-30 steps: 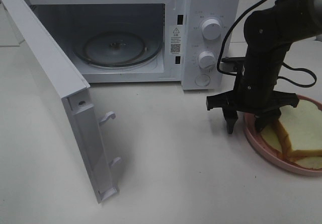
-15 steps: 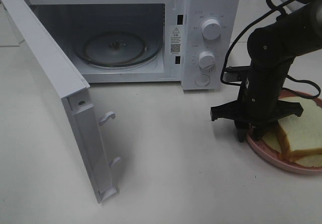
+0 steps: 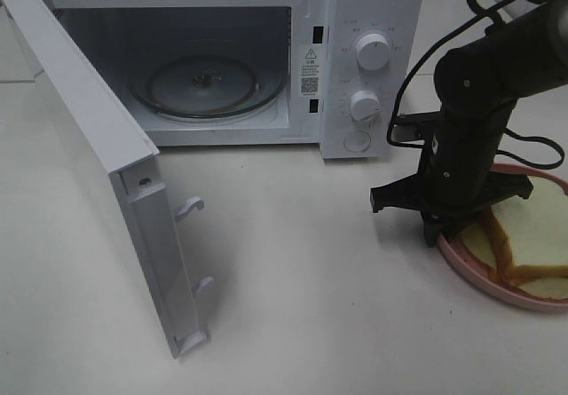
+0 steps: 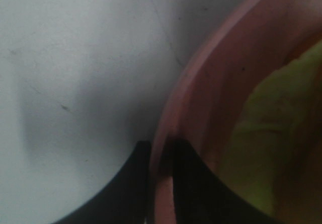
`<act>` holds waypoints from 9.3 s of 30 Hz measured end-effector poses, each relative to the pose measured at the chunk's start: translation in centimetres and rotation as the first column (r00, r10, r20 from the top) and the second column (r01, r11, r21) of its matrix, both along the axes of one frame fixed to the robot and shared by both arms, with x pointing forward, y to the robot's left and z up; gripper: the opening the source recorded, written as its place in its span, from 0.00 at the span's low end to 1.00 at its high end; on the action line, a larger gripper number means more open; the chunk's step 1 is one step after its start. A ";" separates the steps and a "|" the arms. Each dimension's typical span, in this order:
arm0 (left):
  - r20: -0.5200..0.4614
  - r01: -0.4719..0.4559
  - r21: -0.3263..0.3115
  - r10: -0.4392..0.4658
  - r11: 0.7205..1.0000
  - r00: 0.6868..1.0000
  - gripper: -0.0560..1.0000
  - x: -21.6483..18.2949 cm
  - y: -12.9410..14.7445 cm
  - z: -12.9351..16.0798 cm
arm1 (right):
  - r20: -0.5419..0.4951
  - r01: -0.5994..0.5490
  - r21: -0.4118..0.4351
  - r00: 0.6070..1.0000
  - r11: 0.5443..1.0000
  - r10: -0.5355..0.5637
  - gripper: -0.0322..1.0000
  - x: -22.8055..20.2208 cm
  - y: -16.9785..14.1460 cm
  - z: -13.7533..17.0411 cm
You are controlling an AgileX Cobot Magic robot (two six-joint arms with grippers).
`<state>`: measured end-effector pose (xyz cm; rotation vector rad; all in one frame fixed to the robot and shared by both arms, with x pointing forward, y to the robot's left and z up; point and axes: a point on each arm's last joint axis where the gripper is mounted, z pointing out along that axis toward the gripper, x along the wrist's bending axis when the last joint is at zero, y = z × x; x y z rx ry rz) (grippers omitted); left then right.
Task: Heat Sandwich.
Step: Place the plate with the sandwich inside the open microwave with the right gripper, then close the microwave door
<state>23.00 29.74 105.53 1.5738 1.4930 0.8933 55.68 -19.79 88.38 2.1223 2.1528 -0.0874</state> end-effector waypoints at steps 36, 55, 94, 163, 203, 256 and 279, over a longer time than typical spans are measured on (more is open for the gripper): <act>0.000 0.000 0.000 0.000 1.000 1.000 0.68 0.0 0.0 0.0 | -0.001 -0.158 -0.040 0.987 0.987 0.158 0.08 -3.0 -1.4 8.9; 0.000 0.000 0.000 0.000 1.000 1.000 0.68 0.0 0.0 0.0 | -0.036 -0.427 -0.067 0.904 0.902 0.425 0.08 -6.7 0.8 12.6; 0.000 0.000 0.000 0.000 1.000 1.000 0.68 0.0 0.0 0.0 | -0.056 -0.924 -0.142 -0.351 -0.355 0.935 0.08 -15.6 2.4 12.7; 0.000 0.000 0.000 0.000 1.000 1.000 0.68 0.0 0.0 0.0 | -0.071 -0.772 -0.248 -0.587 -0.585 0.806 0.08 3.2 21.5 8.0; 0.000 0.000 0.000 0.000 1.000 1.000 0.68 0.0 0.0 0.0 | -0.034 -0.804 -0.397 -0.469 -0.443 0.883 0.08 10.8 20.4 5.8; 0.000 0.000 0.000 0.000 1.000 1.000 0.68 0.0 0.0 0.0 | 0.122 -0.996 -0.055 -0.073 -0.067 0.990 0.43 0.4 16.6 13.6; 0.000 0.000 0.000 0.000 1.000 1.000 0.68 0.0 0.0 0.0 | 0.085 -0.488 0.162 0.873 0.858 0.481 0.43 -0.7 9.1 17.8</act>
